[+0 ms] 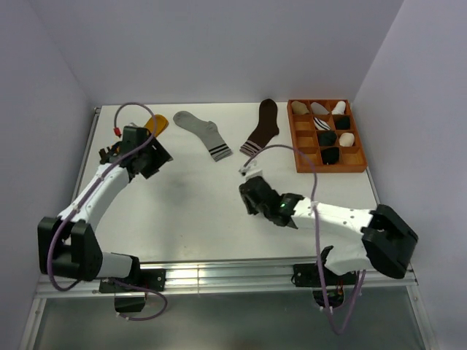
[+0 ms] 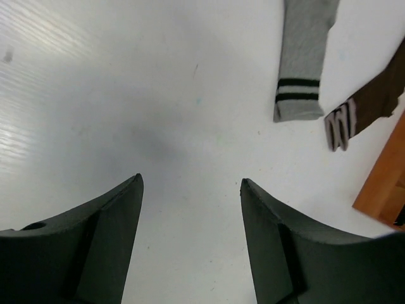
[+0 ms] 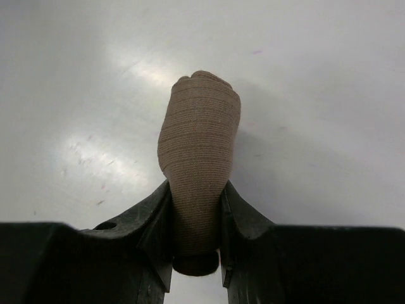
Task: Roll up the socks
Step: Pick up the sock at the center of the board, then place the sock in the storage box.
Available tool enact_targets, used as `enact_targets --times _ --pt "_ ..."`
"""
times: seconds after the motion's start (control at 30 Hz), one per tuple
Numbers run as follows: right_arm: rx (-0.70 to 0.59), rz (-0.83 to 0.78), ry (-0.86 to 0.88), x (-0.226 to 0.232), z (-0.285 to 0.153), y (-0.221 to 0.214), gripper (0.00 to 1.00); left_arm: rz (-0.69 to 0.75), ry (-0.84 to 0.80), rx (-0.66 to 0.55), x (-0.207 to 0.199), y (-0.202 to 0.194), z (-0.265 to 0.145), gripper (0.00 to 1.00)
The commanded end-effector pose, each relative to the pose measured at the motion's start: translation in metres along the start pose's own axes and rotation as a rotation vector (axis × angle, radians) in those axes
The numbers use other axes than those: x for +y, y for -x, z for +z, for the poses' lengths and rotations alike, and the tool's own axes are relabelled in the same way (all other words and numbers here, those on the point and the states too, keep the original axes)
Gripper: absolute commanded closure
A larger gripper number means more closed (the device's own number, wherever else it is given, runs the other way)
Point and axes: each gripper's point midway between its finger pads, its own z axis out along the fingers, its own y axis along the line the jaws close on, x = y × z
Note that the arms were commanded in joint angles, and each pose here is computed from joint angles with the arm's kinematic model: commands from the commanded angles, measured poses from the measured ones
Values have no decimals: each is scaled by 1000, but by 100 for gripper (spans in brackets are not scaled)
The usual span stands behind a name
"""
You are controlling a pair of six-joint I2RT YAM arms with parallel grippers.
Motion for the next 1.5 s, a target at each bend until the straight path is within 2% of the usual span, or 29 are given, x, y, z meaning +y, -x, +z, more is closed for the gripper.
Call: enact_targets --times 0.0,0.2,0.33,0.5,0.57,0.7,0.73,0.9,0.97,1.17,1.47 --pt "-85 182 -141 -56 -21 36 100 49 -50 -130 -2 37 -43 32" --pt "-147 366 -303 -130 -47 80 100 111 -121 -300 11 57 -101 32" --pt "-106 503 -422 -192 -49 79 100 189 -151 -377 24 54 -123 33" --pt "-49 635 -476 -242 -45 85 100 221 -152 -537 39 60 -154 31" --pt "-4 696 -489 -262 -37 77 100 215 -114 -539 48 59 -149 31" --pt "25 782 -471 -287 -21 89 100 235 -124 -506 51 47 -131 28" --pt "71 801 -473 -290 -10 79 100 241 -118 -506 51 47 -130 27" --pt "90 883 -472 -308 14 81 100 236 -57 -517 58 52 -125 22" --pt "134 900 -474 -308 29 70 100 241 -57 -505 58 50 -121 19" --pt "178 990 -515 -326 40 49 100 250 -53 -495 57 48 -118 18" --pt "243 1026 -590 -341 49 25 100 263 -58 -482 54 44 -116 18"
